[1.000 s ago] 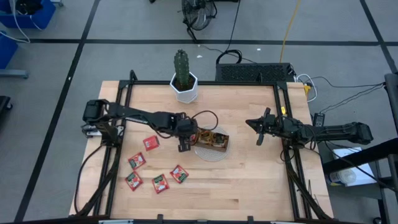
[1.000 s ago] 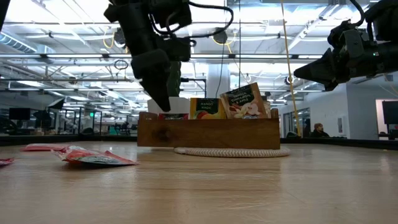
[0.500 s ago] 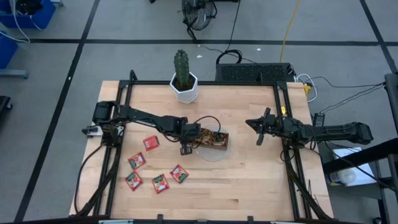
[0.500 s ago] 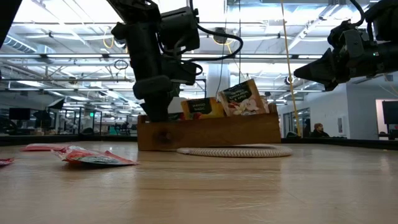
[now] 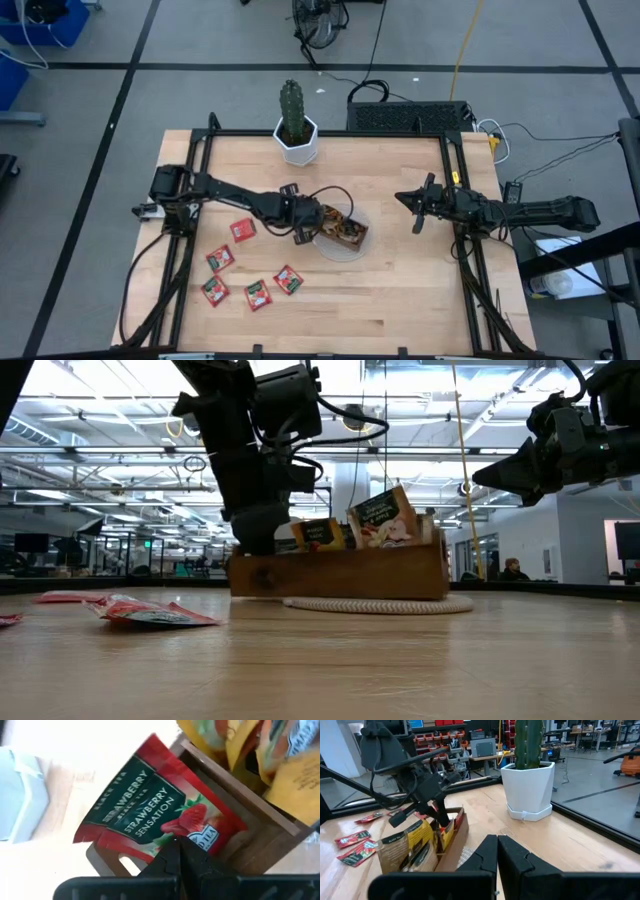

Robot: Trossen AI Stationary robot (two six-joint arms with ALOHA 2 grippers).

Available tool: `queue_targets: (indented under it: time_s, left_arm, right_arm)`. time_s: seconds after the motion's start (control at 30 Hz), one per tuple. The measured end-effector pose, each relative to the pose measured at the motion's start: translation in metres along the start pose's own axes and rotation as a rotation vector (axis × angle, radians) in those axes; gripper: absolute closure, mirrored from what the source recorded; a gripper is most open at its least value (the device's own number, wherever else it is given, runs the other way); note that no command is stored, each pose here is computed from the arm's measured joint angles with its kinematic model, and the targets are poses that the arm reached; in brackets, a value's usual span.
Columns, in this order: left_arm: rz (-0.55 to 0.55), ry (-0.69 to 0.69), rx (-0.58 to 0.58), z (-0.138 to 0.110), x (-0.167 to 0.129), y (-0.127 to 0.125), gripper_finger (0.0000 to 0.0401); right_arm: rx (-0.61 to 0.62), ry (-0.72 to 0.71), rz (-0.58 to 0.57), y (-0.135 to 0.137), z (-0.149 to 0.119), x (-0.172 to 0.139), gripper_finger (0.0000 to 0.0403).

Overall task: Pick & Place Tea
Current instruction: Put the red tea bag into the left section of the wooden organizer

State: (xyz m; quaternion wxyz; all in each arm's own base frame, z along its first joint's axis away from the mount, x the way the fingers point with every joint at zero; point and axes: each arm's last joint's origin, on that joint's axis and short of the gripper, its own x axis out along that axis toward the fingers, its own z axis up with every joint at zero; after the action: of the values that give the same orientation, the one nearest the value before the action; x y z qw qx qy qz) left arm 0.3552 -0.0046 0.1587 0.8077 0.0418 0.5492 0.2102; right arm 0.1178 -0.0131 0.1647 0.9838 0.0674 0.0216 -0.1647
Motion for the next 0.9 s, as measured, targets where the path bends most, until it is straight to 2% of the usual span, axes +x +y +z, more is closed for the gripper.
queue_targets:
  time_s: [0.23,0.43,0.57,0.73,0.9]
  left_arm:
    - [0.001,-0.035,-0.003,0.001,-0.004,-0.009,0.0399]
    - [-0.136,0.002,-0.036,-0.001,-0.006,-0.016,0.0399]
    - [-0.164,0.006,-0.035,-0.002,-0.008,-0.019,0.0399]
    - [-0.162,0.005,-0.031,-0.002,-0.009,-0.02,0.0397]
    - [-0.083,-0.008,-0.045,-0.003,-0.008,-0.018,0.0397]
  right_arm:
    - [0.0,0.0,0.0,0.0,0.0,0.0,0.0403]
    - [0.0,0.0,0.0,0.0,0.0,0.0,0.0403]
    - [0.0,0.0,0.0,0.0,0.0,0.0,0.0403]
    - [0.0,0.0,0.0,0.0,0.0,0.0,0.0403]
    - [0.0,0.0,0.0,0.0,0.0,0.0,0.0403]
